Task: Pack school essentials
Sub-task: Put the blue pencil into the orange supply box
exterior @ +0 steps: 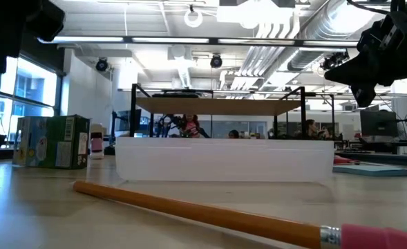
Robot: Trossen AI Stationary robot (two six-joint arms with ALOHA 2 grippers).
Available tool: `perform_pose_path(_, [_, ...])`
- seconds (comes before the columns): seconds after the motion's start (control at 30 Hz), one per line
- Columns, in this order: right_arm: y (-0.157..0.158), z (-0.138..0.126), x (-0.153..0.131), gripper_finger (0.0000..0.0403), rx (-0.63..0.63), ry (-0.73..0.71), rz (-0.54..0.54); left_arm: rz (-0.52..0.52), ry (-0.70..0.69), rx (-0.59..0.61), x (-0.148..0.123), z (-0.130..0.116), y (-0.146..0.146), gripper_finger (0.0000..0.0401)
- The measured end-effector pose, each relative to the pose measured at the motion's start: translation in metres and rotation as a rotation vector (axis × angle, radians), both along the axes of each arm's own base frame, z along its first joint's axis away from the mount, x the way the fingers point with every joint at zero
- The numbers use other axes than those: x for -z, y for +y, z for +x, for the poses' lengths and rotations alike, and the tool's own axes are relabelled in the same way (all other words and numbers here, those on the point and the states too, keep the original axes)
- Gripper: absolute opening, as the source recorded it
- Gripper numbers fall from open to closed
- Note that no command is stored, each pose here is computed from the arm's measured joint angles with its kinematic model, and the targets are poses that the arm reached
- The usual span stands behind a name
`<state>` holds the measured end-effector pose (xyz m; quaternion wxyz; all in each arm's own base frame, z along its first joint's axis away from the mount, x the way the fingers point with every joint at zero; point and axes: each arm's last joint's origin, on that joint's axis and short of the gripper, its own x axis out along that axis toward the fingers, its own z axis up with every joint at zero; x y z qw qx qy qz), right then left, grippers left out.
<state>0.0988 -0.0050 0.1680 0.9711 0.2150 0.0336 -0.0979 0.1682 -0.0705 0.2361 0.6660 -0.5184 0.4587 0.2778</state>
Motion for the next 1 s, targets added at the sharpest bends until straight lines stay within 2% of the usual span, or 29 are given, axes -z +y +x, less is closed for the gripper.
perform_pose_path(0.47, [0.000,0.000,0.000,0.0000,0.000,0.000,0.000,0.046,0.205,-0.191,0.044,0.025,-0.019,0.0131])
perform_pose_path(1.0, [0.000,0.000,0.001,0.0000,-0.001,0.005,0.000,0.047,0.249,-0.234,0.080,0.049,-0.030,0.0131])
